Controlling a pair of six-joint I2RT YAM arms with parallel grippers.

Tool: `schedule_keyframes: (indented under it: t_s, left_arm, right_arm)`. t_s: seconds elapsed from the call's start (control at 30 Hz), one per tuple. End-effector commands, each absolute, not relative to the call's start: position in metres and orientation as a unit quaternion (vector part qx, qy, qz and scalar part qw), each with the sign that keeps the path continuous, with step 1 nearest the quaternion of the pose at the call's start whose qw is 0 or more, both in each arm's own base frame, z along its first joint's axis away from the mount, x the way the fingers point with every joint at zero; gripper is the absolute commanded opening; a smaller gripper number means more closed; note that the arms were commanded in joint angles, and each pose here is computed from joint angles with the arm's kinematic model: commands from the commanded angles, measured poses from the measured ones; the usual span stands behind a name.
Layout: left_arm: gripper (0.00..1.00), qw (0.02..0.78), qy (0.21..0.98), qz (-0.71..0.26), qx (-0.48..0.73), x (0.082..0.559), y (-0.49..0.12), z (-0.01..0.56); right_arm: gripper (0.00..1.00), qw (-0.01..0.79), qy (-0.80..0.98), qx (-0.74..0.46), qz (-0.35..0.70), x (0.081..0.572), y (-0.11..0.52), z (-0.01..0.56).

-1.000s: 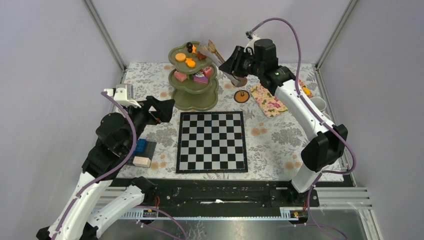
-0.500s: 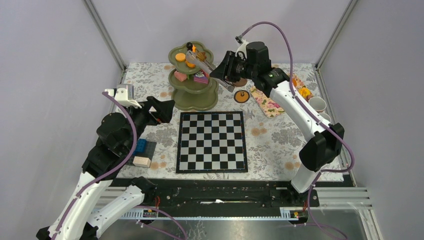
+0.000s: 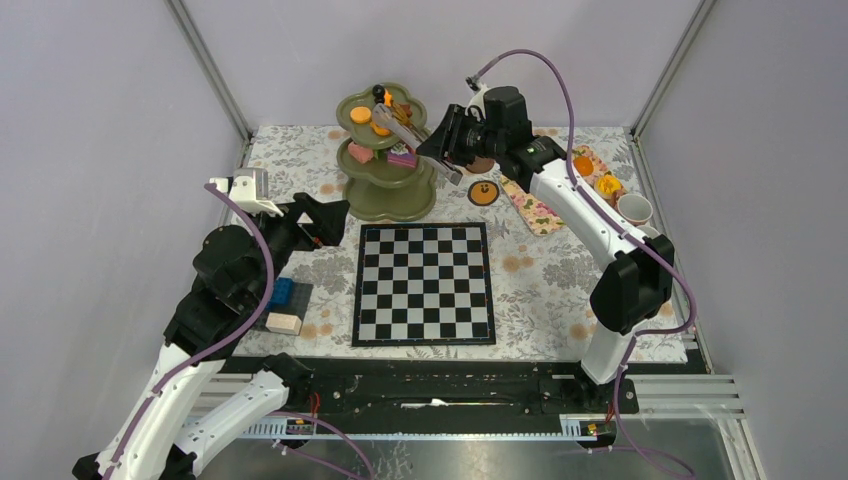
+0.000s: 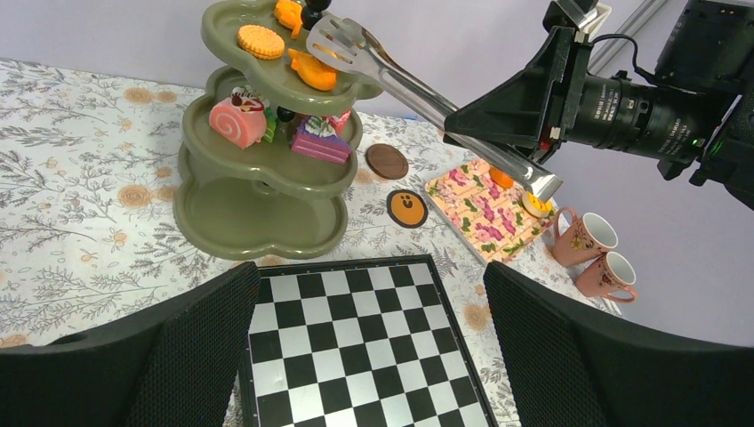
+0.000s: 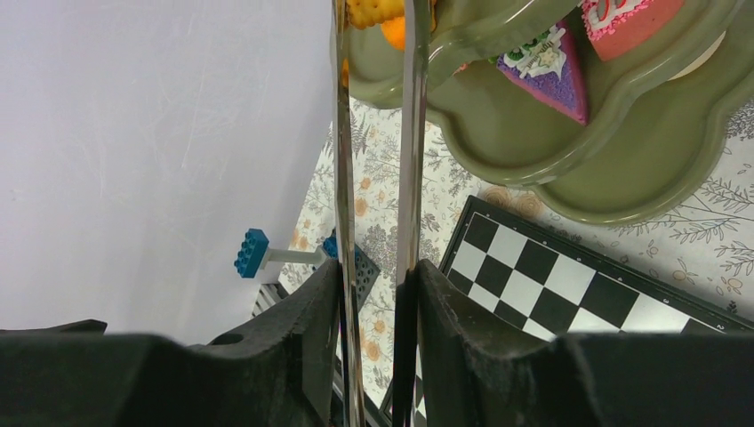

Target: Serve the afternoon tea

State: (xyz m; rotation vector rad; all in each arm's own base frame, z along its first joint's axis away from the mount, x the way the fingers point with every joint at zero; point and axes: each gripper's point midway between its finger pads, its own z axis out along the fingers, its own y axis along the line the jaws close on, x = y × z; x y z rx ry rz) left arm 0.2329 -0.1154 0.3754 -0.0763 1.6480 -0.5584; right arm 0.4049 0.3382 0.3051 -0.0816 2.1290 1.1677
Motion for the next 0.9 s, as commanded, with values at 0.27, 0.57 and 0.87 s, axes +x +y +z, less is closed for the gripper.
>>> schedule_keyframes:
  t_s: [0.27,0.57,0.87]
  left_arm:
    - [0.99,0.669,0.702,-0.24,-0.036,0.228,-0.106,0.397]
    - [0.99,0.665,0.706,-0.24,-0.035,0.229,-0.108,0.394]
    - [0.99,0.663,0.707,-0.243,-0.035,0.231,-0.11,0.394]
  right_arm:
    - [0.3,0.398,0.806,-0.02,0.438,0.426,0.332,0.323]
    - [0.32,0.411,0.816,-0.023,0.405,0.434,0.325,0.318]
    - [0.37,0.415,0.82,-0.028,0.392,0.438,0.323,0.316]
